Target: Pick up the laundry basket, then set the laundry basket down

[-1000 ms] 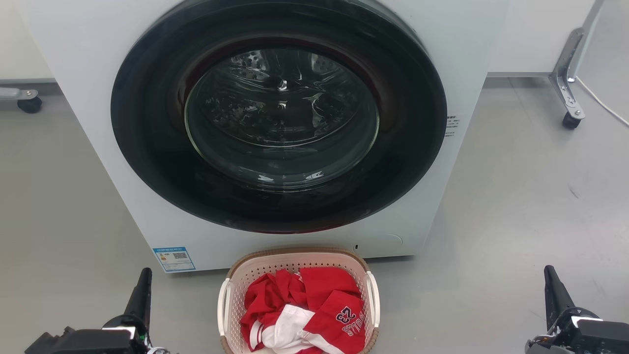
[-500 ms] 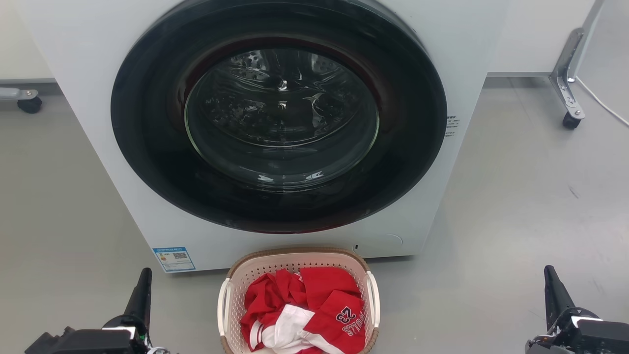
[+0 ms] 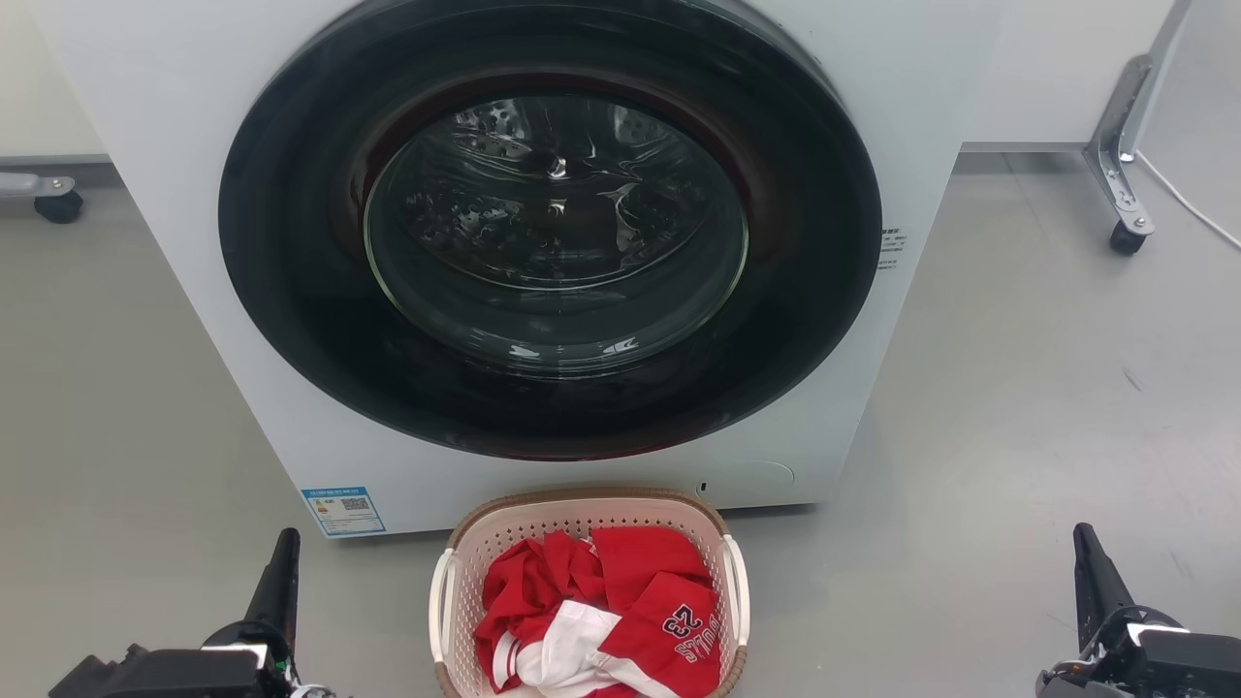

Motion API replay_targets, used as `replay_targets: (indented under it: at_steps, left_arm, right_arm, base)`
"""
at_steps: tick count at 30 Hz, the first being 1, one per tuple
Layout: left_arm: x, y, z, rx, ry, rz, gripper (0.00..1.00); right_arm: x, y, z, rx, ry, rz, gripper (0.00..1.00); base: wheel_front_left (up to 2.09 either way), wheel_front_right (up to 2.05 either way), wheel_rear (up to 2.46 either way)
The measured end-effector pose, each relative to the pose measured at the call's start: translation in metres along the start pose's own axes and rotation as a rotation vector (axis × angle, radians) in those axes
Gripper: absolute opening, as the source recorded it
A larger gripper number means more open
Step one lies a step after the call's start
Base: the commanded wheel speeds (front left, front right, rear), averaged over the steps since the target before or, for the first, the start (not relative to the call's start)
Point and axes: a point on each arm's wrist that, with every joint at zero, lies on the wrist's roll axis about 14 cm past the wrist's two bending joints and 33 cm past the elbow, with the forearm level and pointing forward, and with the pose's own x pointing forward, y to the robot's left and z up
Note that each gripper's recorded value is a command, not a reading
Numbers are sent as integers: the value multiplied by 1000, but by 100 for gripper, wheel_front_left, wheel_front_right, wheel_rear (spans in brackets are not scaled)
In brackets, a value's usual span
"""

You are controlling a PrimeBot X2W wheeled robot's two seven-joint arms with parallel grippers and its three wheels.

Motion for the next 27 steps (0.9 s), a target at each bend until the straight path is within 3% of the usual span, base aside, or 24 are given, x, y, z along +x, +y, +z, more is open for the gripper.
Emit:
replay_targets:
  at_steps: [27]
  left_arm:
    - [0,0,0,0,0,0,0]
  right_arm:
    - [0,0,0,0,0,0,0]
  base:
    - [0,0,0]
